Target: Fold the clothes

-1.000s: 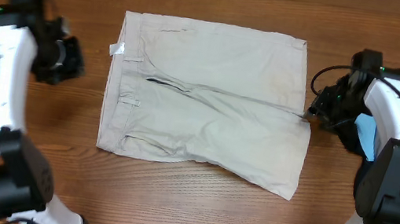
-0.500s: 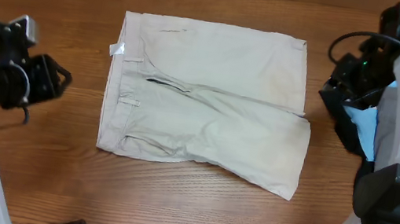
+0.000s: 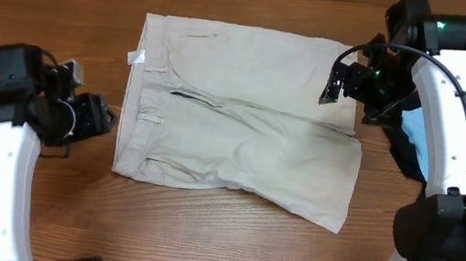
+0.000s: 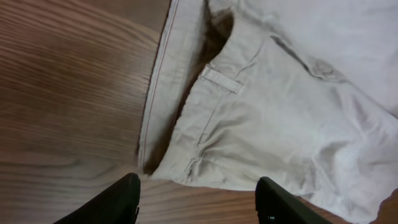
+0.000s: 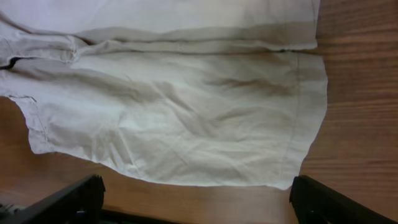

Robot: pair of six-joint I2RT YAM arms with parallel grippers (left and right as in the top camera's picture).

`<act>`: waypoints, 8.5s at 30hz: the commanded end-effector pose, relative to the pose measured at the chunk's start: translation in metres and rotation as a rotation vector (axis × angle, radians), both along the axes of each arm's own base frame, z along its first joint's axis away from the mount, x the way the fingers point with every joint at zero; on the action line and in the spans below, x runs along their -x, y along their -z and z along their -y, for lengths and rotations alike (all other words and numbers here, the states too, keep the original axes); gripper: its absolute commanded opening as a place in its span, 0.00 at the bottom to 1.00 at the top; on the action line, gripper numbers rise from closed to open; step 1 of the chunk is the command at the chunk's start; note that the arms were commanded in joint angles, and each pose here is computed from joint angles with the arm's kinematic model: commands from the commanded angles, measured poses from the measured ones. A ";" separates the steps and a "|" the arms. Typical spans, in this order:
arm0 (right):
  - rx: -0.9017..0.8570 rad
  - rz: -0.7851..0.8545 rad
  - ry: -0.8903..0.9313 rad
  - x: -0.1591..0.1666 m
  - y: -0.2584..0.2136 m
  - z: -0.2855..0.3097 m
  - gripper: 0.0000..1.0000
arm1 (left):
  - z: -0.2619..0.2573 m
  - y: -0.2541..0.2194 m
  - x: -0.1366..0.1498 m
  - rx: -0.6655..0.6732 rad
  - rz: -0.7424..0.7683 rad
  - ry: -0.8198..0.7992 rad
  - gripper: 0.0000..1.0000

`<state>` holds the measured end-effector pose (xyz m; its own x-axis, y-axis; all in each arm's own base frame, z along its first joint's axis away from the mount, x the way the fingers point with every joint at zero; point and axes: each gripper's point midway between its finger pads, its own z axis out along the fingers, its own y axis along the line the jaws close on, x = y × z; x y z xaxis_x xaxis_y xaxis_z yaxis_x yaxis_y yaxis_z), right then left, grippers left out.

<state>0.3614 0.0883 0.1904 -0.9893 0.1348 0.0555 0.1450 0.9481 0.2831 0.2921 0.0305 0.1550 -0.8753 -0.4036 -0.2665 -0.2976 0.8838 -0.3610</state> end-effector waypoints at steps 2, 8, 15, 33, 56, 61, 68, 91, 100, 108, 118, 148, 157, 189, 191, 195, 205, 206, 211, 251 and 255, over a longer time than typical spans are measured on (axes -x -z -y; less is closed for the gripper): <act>0.002 0.071 -0.005 -0.010 -0.009 0.001 1.00 | 0.015 0.042 -0.009 0.124 -0.089 0.039 0.54; -0.006 0.153 -0.005 -0.029 -0.012 -0.001 1.00 | 0.026 0.087 -0.010 0.223 -0.201 0.126 0.47; -0.011 0.199 -0.005 -0.040 -0.014 -0.002 1.00 | 0.028 0.111 -0.007 0.256 -0.271 0.125 0.53; -0.011 0.199 -0.005 -0.040 -0.014 -0.002 1.00 | 0.041 0.125 -0.001 0.327 -0.243 0.133 0.34; -0.011 0.199 -0.005 -0.040 -0.014 -0.002 1.00 | 0.038 0.106 0.054 0.272 -0.465 0.081 0.04; -0.011 0.199 -0.005 -0.040 -0.014 -0.002 1.00 | 0.029 0.109 0.066 0.215 -0.537 0.039 0.04; -0.011 0.199 -0.005 -0.040 -0.014 -0.002 1.00 | 0.019 0.116 0.084 0.144 -0.636 -0.032 0.04; -0.011 0.199 -0.005 -0.040 -0.014 -0.002 1.00 | 0.016 0.127 0.102 0.117 -0.711 -0.111 0.37; -0.011 0.199 -0.005 -0.040 -0.014 -0.002 1.00 | -0.005 0.030 0.020 0.068 -0.486 -0.110 0.39; -0.011 0.199 -0.005 -0.040 -0.014 -0.002 1.00 | 0.000 0.000 -0.048 0.013 -0.236 -0.115 0.04; -0.011 0.199 -0.005 -0.040 -0.014 -0.002 1.00 | 0.017 0.046 -0.144 -0.208 -0.042 -0.120 0.04; -0.011 0.199 -0.005 -0.040 -0.014 -0.002 1.00 | 0.013 0.241 -0.195 -0.266 -0.110 -0.079 0.04; -0.011 0.199 -0.005 -0.040 -0.014 -0.002 1.00 | 0.031 0.106 -0.245 -0.208 0.082 -0.013 0.04; -0.114 -0.113 -0.042 0.027 0.023 -0.043 0.04 | 0.105 0.069 -0.043 -0.246 -0.370 0.292 0.05; -0.056 -0.138 -0.024 0.031 0.044 -0.038 0.04 | 0.106 0.086 -0.036 -0.235 -0.387 0.296 0.05; -0.030 -0.164 -0.009 0.036 0.088 -0.033 0.04 | 0.100 0.111 -0.020 -0.245 -0.429 0.297 0.06; 0.027 -0.035 -0.004 0.021 0.160 -0.023 0.04 | 0.091 0.136 -0.014 -0.290 -0.420 0.287 0.07; 0.034 -0.028 -0.003 0.021 0.164 -0.021 0.04 | 0.090 0.138 -0.013 -0.297 -0.423 0.276 0.09; 0.196 0.013 0.095 0.015 0.185 0.007 0.04 | 0.085 0.147 -0.006 -0.309 -0.440 0.241 0.11; -0.161 0.127 0.034 -0.039 0.045 -0.061 0.04 | 0.122 0.064 -0.094 -0.173 -0.125 0.220 0.04; -0.168 0.131 -0.030 -0.031 0.068 -0.087 0.04 | 0.115 0.095 -0.093 -0.215 -0.200 0.218 0.04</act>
<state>0.4073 0.1509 0.1358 -0.9825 0.1667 -0.0829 0.1170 0.8992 0.4216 0.3902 -0.0952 0.0953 -0.9667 -0.1502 -0.2072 -0.1104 0.9752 -0.1919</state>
